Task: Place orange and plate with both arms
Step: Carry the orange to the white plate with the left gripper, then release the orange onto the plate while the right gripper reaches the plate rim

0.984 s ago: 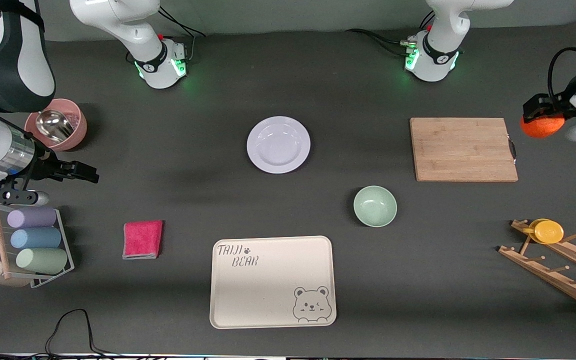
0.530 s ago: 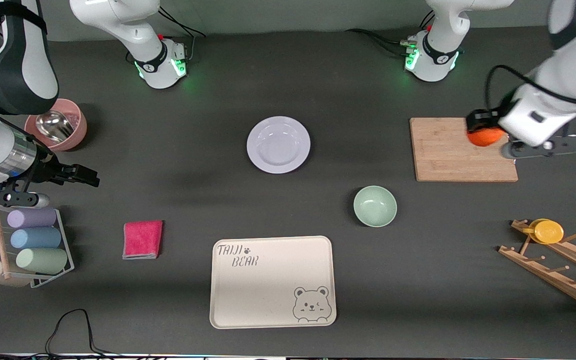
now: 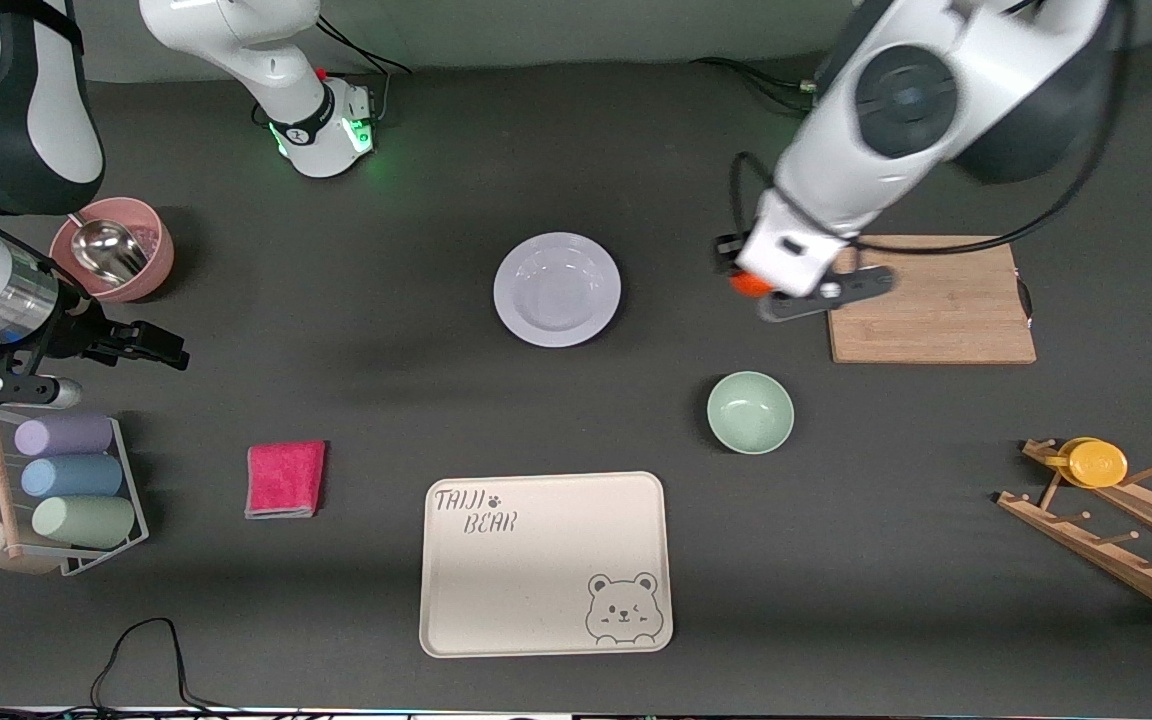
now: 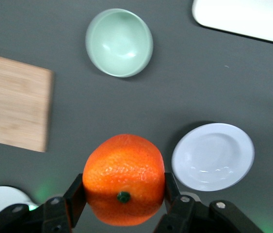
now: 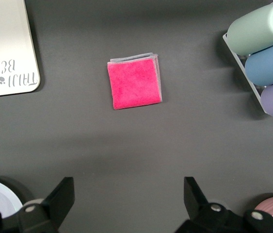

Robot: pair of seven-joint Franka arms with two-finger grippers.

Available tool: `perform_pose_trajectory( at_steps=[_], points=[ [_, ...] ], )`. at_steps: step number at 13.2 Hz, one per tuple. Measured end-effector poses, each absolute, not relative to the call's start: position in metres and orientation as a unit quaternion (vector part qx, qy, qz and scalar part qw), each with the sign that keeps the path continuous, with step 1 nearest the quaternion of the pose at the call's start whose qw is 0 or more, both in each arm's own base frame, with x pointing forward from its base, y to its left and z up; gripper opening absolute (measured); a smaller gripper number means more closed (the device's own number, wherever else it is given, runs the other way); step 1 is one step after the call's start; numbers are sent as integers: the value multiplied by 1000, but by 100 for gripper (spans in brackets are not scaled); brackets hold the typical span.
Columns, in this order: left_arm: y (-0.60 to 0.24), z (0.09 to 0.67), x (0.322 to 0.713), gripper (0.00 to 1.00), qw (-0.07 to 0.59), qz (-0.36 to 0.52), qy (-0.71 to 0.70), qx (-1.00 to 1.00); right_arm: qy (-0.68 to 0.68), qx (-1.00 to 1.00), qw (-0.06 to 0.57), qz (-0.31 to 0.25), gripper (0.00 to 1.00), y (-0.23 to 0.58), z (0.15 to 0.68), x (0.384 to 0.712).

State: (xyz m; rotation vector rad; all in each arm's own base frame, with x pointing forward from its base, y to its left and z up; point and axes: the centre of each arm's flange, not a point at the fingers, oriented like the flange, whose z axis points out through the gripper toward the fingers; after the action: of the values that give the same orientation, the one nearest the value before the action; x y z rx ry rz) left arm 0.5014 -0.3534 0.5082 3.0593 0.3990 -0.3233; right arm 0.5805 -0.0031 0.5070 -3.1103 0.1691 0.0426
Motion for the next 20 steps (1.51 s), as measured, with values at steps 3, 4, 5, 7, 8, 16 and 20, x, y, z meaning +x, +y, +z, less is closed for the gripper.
perform_pose_trajectory(
  at_steps=[3,4,5,7,8,16,20],
  points=[
    [-429,456,485,68,43,-104,145,983,54,-998,13,25,100,-3,495,577],
    [-450,439,476,68,40,-101,147,983,54,-998,12,31,100,-3,486,575],
    [-469,423,465,68,35,-97,148,984,56,-998,15,37,100,-3,476,573],
    [-504,393,441,68,24,-95,144,985,74,-994,61,51,100,4,458,567],
    [-518,380,429,68,23,-97,141,985,89,-989,100,60,100,11,451,565],
    [-567,250,352,68,19,-62,134,989,161,-936,292,114,100,71,356,546],
    [-567,212,349,68,8,-58,135,989,157,-904,376,130,100,77,291,529]
  ],
)
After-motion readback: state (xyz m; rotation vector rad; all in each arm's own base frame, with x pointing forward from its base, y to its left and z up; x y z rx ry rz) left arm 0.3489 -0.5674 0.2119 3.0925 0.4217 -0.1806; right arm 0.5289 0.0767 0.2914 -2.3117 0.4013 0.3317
